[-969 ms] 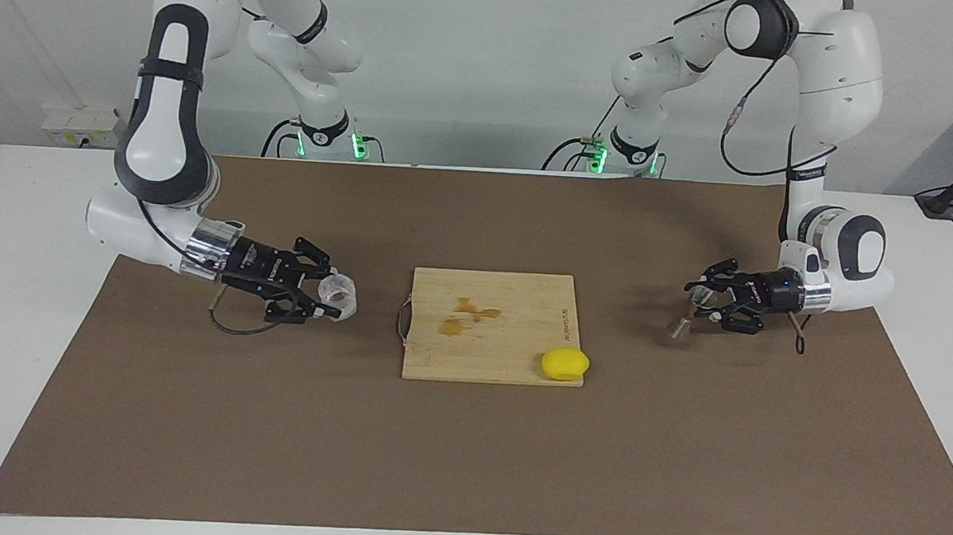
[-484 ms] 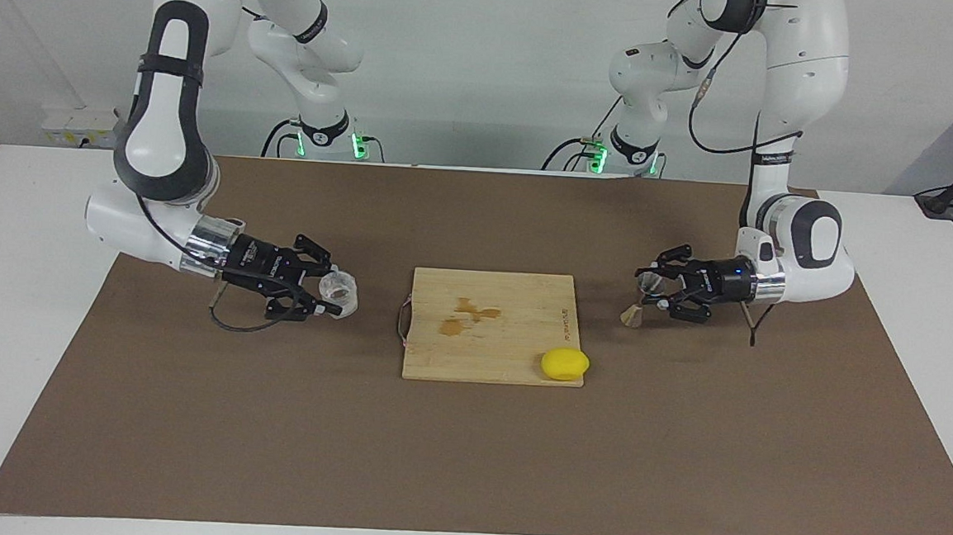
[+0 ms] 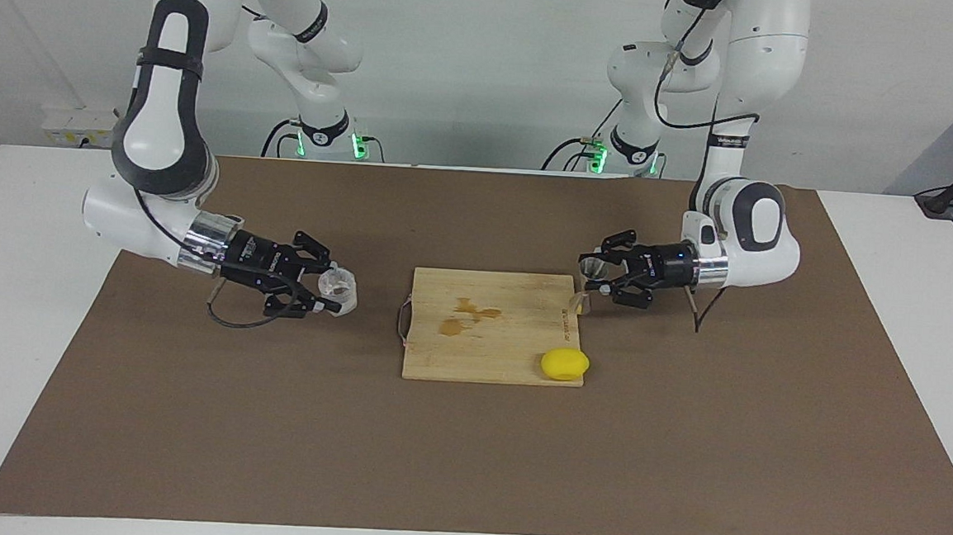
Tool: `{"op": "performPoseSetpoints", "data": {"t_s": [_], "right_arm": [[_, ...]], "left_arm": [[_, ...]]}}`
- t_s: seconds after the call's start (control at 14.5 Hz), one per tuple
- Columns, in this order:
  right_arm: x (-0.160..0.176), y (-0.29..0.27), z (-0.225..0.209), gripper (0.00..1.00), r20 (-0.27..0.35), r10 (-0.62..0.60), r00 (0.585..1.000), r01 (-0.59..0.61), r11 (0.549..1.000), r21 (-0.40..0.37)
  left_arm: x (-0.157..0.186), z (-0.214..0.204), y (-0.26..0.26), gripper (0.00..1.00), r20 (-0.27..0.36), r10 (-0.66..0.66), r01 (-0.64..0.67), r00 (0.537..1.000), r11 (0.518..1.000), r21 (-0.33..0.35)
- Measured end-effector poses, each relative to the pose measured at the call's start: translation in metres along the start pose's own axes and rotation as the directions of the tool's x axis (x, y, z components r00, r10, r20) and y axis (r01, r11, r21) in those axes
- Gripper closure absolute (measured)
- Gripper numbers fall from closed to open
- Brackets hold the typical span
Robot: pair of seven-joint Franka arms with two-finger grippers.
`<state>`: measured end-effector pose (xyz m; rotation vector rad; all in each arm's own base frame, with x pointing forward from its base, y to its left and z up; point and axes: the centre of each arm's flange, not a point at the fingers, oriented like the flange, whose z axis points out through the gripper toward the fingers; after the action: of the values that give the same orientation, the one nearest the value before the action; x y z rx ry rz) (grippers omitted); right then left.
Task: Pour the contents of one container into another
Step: 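Carry the dark cup with the left gripper onto the cutting board center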
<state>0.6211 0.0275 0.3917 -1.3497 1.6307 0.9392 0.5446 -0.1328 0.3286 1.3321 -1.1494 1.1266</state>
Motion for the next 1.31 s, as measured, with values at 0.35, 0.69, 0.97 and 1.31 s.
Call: {"op": "performPoseSetpoints", "data": {"t_s": [0.35,0.69,0.97,1.31], "right_arm": [[0.000,0.000,0.001,0.49,0.000,0.000,1.000,0.000,1.000,-0.002],[-0.004,0.002,0.011,0.49,-0.003,-0.007,1.000,0.007,1.000,-0.014],[-0.011,0.006,0.028,0.49,-0.008,-0.020,1.000,0.019,0.999,-0.035],[-0.017,0.009,0.045,0.49,-0.037,-0.042,0.998,0.040,0.998,-0.046]], "left_arm": [[0.000,0.090,0.018,0.50,-0.022,-0.032,0.034,0.999,0.998,0.053],[-0.012,0.153,0.044,0.50,-0.011,-0.010,0.012,1.000,0.987,0.159],[-0.026,0.173,0.056,0.50,0.011,0.013,-0.015,1.000,0.978,0.208],[-0.058,0.182,0.060,0.50,0.019,0.036,-0.039,0.999,0.971,0.238]]}}
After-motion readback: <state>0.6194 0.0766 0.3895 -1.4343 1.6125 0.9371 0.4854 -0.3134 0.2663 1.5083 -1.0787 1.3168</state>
